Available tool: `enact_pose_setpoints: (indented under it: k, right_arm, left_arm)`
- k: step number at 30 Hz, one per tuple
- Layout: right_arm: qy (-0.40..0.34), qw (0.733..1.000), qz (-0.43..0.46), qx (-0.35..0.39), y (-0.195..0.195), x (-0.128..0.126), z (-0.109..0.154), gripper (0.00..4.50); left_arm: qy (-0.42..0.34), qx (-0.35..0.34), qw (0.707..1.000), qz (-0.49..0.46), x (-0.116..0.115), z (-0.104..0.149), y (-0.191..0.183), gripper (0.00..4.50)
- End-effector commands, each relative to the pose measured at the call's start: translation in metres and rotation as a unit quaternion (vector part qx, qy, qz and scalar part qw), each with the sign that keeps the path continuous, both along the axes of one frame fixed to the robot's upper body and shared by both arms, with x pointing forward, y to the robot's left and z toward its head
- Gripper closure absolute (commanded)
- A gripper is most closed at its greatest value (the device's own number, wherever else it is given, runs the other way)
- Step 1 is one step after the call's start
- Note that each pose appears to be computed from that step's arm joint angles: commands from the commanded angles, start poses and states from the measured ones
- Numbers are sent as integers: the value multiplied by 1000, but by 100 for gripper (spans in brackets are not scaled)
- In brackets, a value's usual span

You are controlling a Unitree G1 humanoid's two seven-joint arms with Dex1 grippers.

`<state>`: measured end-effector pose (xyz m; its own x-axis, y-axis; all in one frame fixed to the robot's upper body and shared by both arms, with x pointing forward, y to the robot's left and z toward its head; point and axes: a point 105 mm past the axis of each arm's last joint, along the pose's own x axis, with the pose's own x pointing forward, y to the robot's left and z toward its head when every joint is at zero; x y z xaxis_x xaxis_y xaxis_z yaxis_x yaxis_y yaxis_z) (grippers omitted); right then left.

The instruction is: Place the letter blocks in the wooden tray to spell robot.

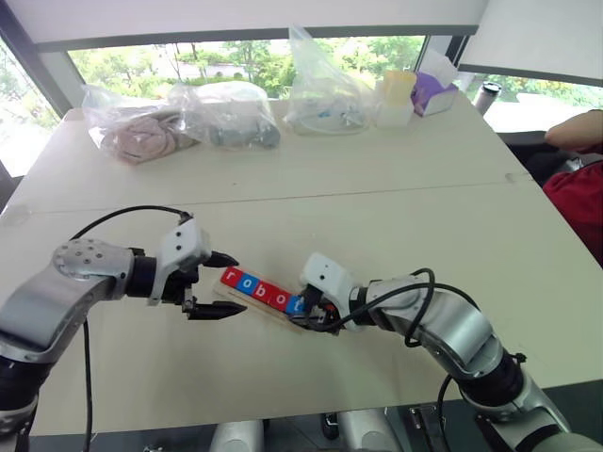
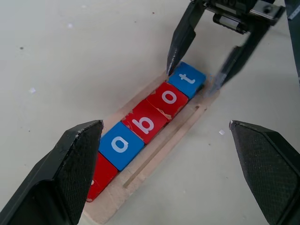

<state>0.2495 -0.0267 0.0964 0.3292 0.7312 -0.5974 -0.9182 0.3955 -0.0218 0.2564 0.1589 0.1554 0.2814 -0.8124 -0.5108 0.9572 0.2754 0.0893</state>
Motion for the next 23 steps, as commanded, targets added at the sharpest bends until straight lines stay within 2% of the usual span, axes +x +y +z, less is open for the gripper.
enact_pose_setpoints:
  k: [1,8,12,14,16,20,23]
  right_arm:
    - [-32,999,1,19,5,7,16,34]
    - [-63,994,-33,82,1,25,52,34]
    - [-80,992,-40,86,-13,27,62,34]
    - [-119,985,-105,66,-52,45,64,34]
    - [-134,979,-137,66,-79,48,66,34]
    - [-126,980,-118,96,-103,23,74,34]
    - [-85,986,-102,100,-118,-2,70,34]
  left_arm:
    - [-16,1,1000,2,3,5,0,0]
    - [-17,-1,1000,5,5,3,1,0]
    - [-17,-2,1000,6,5,4,2,0]
    - [-33,-23,998,39,15,8,7,0]
    - [-32,-56,995,75,22,13,13,0]
    - [-16,-55,992,112,17,8,34,0]
    - [1,-51,988,145,5,1,51,0]
